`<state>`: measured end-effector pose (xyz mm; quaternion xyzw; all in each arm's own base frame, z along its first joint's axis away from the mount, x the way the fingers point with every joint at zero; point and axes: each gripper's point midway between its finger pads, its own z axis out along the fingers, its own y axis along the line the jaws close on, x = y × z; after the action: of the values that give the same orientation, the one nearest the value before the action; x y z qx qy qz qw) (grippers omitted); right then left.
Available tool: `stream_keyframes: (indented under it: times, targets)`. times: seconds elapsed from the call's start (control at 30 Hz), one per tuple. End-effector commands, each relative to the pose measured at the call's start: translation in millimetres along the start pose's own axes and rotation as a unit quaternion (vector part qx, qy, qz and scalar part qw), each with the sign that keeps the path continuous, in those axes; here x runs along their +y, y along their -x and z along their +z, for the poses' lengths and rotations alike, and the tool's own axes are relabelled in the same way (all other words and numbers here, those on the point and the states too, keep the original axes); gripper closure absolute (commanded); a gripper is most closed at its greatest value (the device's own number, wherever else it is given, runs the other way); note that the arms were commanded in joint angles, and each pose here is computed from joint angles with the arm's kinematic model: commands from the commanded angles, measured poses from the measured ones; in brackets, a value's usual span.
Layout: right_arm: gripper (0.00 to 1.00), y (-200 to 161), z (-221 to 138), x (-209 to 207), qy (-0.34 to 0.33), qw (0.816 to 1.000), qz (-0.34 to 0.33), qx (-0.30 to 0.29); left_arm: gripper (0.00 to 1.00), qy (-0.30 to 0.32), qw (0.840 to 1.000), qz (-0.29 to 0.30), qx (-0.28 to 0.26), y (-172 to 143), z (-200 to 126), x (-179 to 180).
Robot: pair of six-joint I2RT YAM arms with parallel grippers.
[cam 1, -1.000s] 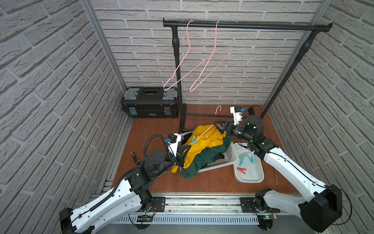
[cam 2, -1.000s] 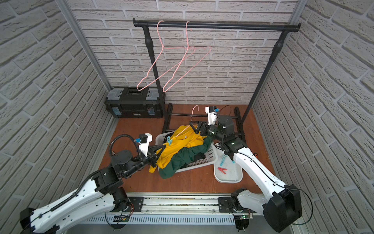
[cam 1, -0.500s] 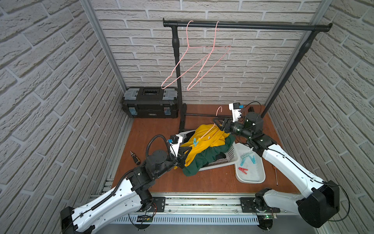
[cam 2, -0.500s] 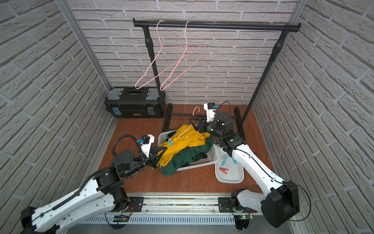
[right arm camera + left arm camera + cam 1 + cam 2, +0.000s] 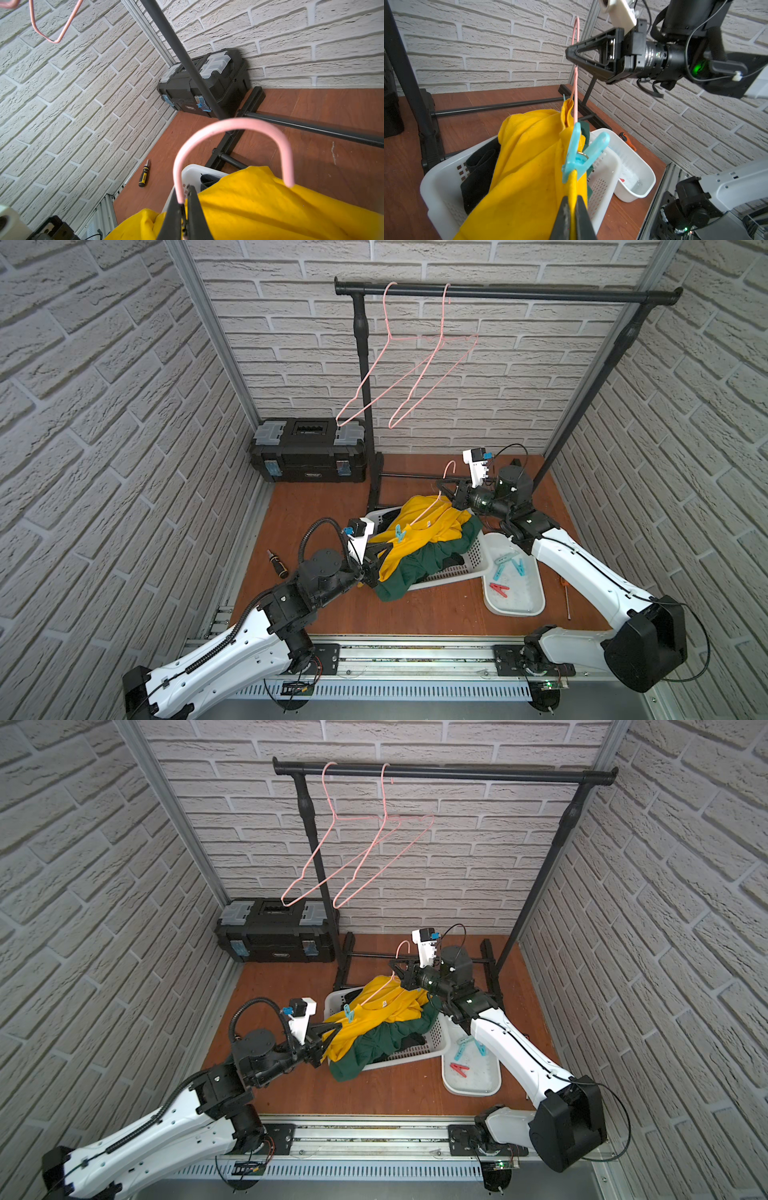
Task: Remove the clothespins securing t-shirts to the hanger
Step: Pick up the hanger from the clothes rail, then remove the clothespin from the hanger.
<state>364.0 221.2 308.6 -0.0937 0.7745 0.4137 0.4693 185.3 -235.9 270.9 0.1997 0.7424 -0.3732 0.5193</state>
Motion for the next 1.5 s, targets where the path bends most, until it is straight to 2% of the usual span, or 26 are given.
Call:
stream_keyframes:
  times: [0.0, 0.1, 0.13, 0.2, 0.3, 0.4, 0.47, 0.87, 0.93, 1.2, 1.47]
  targets:
    - [0.97, 13.1, -3.3, 11.2, 0.022, 0.999, -0.001, -0.03, 1.0, -0.002, 1.0, 0.008, 0.025, -12.8, 1.3, 1.2]
    - [0.97, 12.6, -4.8, 11.4, 0.023, 0.999, -0.001, -0.032, 1.0, 0.003, 0.999, 0.017, 0.034, -15.1, -1.0, 2.8]
    - [0.98, 11.7, -4.5, 11.2, 0.023, 0.999, -0.001, -0.032, 0.95, 0.006, 0.999, 0.019, 0.034, -14.5, -2.3, 3.9]
    - [0.97, 11.2, -5.4, 11.3, 0.023, 0.999, -0.001, -0.032, 0.77, 0.009, 0.999, 0.024, 0.039, -15.2, -5.3, 4.7]
    - [0.97, 8.8, -5.8, 10.9, 0.023, 0.999, 0.0, -0.032, 0.37, 0.013, 0.998, 0.032, 0.046, -13.1, -10.8, 5.0]
    - [0.97, 6.0, -5.1, 10.1, 0.026, 0.999, 0.002, -0.032, 0.12, 0.021, 0.997, 0.047, 0.065, -11.3, -17.0, 6.4]
    - [0.98, 5.4, -5.2, 10.6, 0.03, 0.999, 0.004, -0.033, 0.02, 0.028, 0.995, 0.062, 0.077, -8.4, -21.8, 7.2]
    - [0.98, -1.7, -12.5, 9.6, 0.024, 0.999, -0.006, -0.031, 0.02, 0.041, 0.98, 0.152, 0.12, 29.5, -39.1, 7.6]
    - [0.97, -3.0, -13.1, 9.7, 0.025, 0.999, -0.005, -0.031, 0.02, 0.035, 0.976, 0.163, 0.137, 29.0, -30.5, 6.6]
    - [0.97, -4.5, -15.5, 11.5, 0.03, 0.999, -0.001, -0.032, 0.02, -0.005, 0.974, 0.183, 0.137, 44.2, -9.2, -6.5]
    - [0.97, -6.0, -14.8, 11.6, 0.032, 0.999, 0.004, -0.032, 0.1, -0.043, 0.971, 0.184, 0.143, 52.2, 10.7, -18.4]
